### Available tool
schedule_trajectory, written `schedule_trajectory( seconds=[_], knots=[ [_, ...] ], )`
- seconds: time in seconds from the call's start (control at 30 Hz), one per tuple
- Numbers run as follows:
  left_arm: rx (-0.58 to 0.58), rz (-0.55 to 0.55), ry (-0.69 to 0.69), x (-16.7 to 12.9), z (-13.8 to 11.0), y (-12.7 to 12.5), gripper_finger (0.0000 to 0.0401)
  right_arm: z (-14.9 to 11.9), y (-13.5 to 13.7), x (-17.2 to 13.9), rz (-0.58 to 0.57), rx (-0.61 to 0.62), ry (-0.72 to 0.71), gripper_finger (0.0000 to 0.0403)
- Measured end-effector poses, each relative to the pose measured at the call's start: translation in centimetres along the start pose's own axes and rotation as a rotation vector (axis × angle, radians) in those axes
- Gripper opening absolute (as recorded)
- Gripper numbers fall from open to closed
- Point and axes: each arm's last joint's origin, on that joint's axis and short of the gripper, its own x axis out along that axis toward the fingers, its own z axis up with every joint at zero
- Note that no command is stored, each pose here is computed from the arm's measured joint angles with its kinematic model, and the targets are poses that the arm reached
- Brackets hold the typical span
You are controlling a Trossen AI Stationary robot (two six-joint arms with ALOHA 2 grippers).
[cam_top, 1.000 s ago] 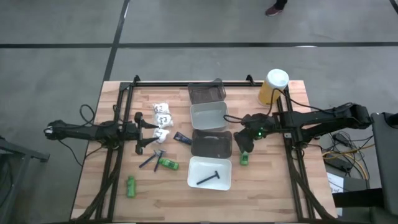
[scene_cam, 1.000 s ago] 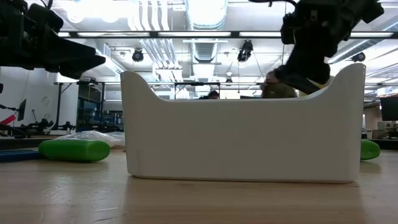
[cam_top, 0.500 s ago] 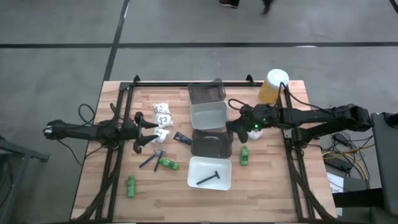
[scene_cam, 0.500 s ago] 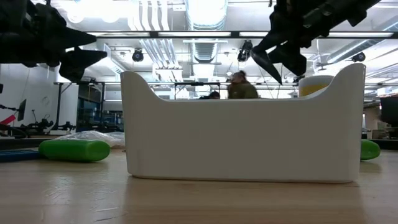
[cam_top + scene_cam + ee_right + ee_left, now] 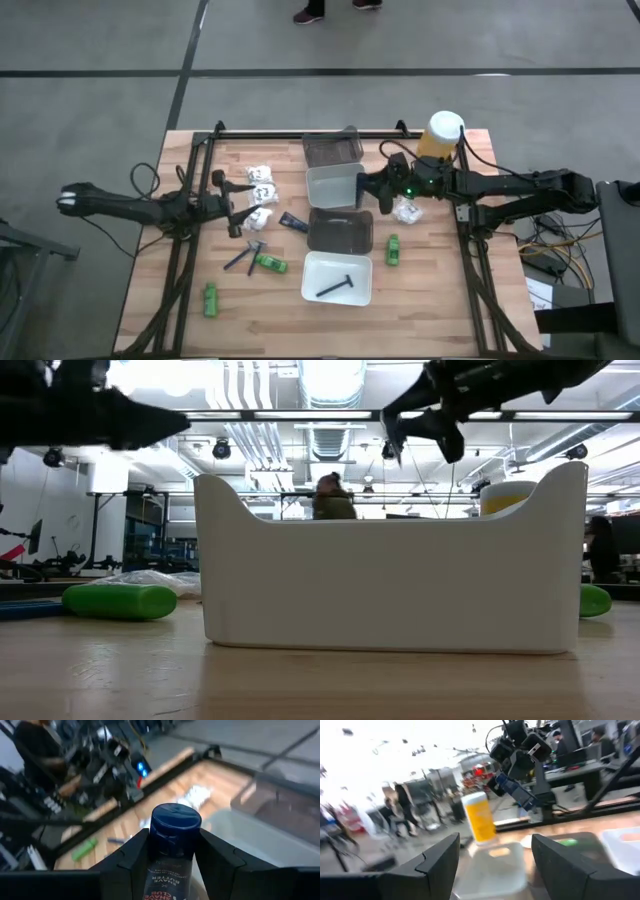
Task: Pick & Place Travel size toiletries
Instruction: Put the right blue shave cream into the gray bin
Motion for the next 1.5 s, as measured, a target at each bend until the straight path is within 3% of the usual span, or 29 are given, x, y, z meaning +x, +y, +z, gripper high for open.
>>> schedule_trajectory(
  seconds=[0.27,0.47,0.6,0.77,0.93,1.07,1.27,1.5],
  knots=[
    [0.173,0.066,0.055,4.8,2.2,-0.7,0.0252,1.7,-0.7,1.7,0.044,-0.011,-0.196,0.0127],
    [0.161,0.117,0.036,8.6,3.8,-0.9,0.025,2.9,-1.1,2.8,0.059,-0.021,-0.306,0.014],
    [0.153,0.185,-0.049,10.9,5.2,-0.6,0.025,3.9,-1.0,3.8,0.057,-0.046,-0.34,0.015],
    [0.209,0.214,-0.028,13.4,5.0,-0.7,0.025,5.9,-0.1,4.7,0.077,-0.103,-0.383,0.0137],
    [0.197,0.263,-0.062,15.1,5.2,-0.2,0.025,7.7,0.7,5.2,0.124,-0.138,-0.413,0.0127],
    [0.185,0.322,-0.143,15.7,6.0,0.4,0.025,8.5,0.8,5.4,0.142,-0.141,-0.421,0.0142],
    [0.179,0.3,-0.199,16.8,6.8,0.5,0.025,9.5,1.3,6.2,0.153,-0.142,-0.438,0.0157],
    [0.218,0.32,-0.206,18.1,7.3,0.5,0.025,10.2,1.7,6.9,0.184,-0.152,-0.432,0.0133]
  ],
)
